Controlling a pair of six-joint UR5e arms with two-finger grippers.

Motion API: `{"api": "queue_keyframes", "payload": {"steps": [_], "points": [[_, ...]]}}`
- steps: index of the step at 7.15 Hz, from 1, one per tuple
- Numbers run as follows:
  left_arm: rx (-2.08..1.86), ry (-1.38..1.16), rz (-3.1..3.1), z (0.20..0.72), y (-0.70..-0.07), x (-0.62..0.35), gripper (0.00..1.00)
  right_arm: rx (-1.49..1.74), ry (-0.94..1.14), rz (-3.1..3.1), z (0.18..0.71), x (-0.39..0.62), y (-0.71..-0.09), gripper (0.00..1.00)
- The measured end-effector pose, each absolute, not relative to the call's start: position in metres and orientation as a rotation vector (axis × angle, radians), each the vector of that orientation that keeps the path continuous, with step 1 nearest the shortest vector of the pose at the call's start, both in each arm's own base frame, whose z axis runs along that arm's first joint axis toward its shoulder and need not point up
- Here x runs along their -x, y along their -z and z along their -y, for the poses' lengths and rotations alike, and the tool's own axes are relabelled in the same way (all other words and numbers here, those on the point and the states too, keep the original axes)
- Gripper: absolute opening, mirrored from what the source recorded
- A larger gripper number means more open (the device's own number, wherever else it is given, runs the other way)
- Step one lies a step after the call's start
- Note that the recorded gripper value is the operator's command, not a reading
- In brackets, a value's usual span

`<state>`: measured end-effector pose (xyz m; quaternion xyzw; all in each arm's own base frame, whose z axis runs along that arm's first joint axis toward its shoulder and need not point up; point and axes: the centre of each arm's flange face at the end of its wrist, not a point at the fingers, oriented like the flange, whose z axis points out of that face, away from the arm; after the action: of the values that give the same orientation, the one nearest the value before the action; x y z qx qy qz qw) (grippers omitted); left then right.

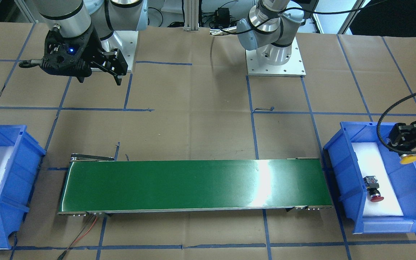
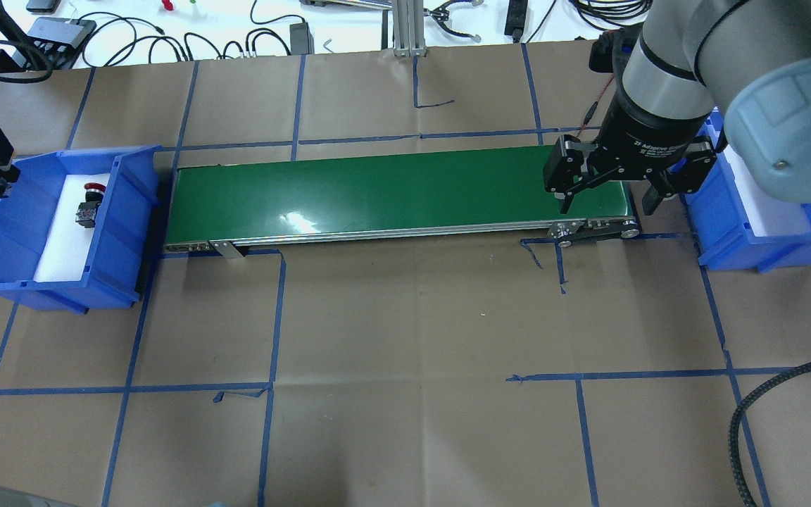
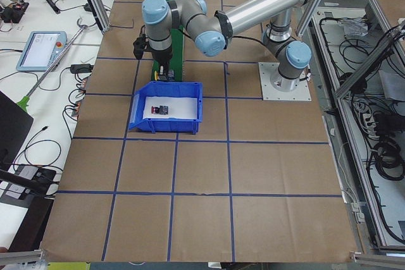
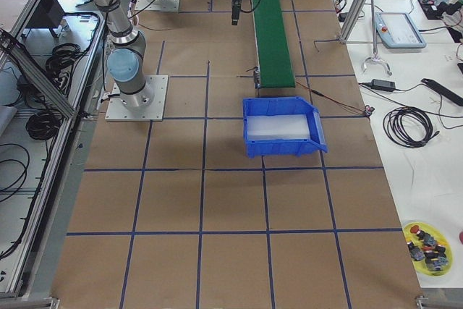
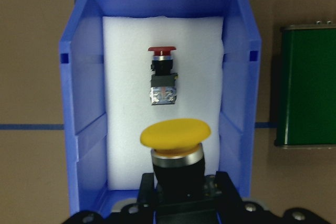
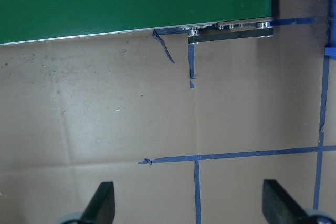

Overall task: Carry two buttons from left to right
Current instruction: 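Lift the yellow button and carry it to the near end of the conveyor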

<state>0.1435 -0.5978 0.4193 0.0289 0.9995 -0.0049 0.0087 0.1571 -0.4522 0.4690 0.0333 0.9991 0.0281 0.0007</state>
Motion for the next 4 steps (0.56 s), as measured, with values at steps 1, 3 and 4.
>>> {"api": "queue_keyframes", "payload": {"steps": [1, 3, 4], "points": [[-0.109, 0.009, -3.124, 0.605, -0.416, -0.111, 0.03, -0.105, -0.089, -3.137, 0.452, -0.157, -0.469, 1.00], [-0.035, -0.039, -3.136, 0.616, -0.396, -0.045, 0.03, -0.105, -0.088, -3.137, 0.452, -0.157, -0.469, 1.00], [0.010, -0.073, -3.140, 0.620, -0.383, -0.011, 0.03, -0.105, -0.087, -3.137, 0.452, -0.157, -0.469, 1.00]]}}
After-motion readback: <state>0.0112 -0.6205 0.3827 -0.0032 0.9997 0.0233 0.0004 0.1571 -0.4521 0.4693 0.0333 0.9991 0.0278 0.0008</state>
